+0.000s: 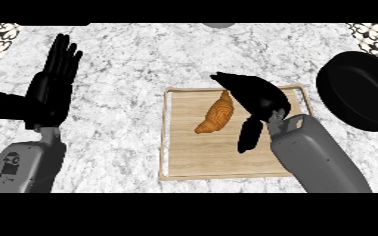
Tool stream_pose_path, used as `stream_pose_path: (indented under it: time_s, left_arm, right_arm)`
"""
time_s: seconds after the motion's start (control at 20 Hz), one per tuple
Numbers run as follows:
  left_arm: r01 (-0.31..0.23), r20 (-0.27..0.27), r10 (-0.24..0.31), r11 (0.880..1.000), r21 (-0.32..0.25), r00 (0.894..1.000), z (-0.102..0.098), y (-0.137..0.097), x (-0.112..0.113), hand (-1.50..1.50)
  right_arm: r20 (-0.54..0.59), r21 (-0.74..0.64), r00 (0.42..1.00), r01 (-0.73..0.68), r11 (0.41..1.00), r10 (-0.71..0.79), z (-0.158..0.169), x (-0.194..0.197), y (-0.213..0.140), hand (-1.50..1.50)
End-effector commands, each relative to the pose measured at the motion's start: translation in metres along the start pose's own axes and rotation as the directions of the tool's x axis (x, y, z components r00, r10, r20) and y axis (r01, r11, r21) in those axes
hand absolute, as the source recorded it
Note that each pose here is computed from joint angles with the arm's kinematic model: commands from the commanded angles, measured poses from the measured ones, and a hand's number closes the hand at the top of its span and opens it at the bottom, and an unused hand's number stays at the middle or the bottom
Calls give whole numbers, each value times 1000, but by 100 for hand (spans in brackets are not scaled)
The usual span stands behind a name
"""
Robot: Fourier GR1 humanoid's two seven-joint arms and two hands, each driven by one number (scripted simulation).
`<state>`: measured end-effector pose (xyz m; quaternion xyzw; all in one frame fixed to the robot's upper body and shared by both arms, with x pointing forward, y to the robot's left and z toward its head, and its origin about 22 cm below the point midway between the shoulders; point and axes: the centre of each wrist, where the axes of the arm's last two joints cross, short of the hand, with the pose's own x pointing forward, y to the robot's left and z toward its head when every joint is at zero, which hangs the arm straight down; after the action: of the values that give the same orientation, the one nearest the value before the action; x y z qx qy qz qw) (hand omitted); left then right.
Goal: Pick the croissant from the tray and place it in the pot
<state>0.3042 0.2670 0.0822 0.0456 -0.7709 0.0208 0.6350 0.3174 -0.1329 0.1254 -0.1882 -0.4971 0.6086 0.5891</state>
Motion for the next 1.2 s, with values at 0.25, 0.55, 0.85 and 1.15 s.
stream_pose_path:
  time_s: [0.25, 0.55, 0.85, 1.15]
  left_arm:
    - [-1, 2, 1, 1000, -6, 1000, 6, -9, -3, 0]
    - [1, 5, -1, 1000, 9, 1000, 1, 3, 0, 0]
    - [-21, -12, 21, 1000, -3, 1000, 6, -9, 0, 0]
    - [-5, 18, 5, 1000, 5, 1000, 4, 2, -21, 0]
  right_arm:
    - [-65, -12, 996, -68, 998, 67, -13, 6, 8, -150]
    - [-90, 8, 995, -47, 999, 47, -27, -5, 34, -150]
    - [-60, 6, 997, -45, 999, 45, -62, -3, 54, -150]
    - [-37, 36, 999, -24, 999, 25, -61, -11, 63, -150]
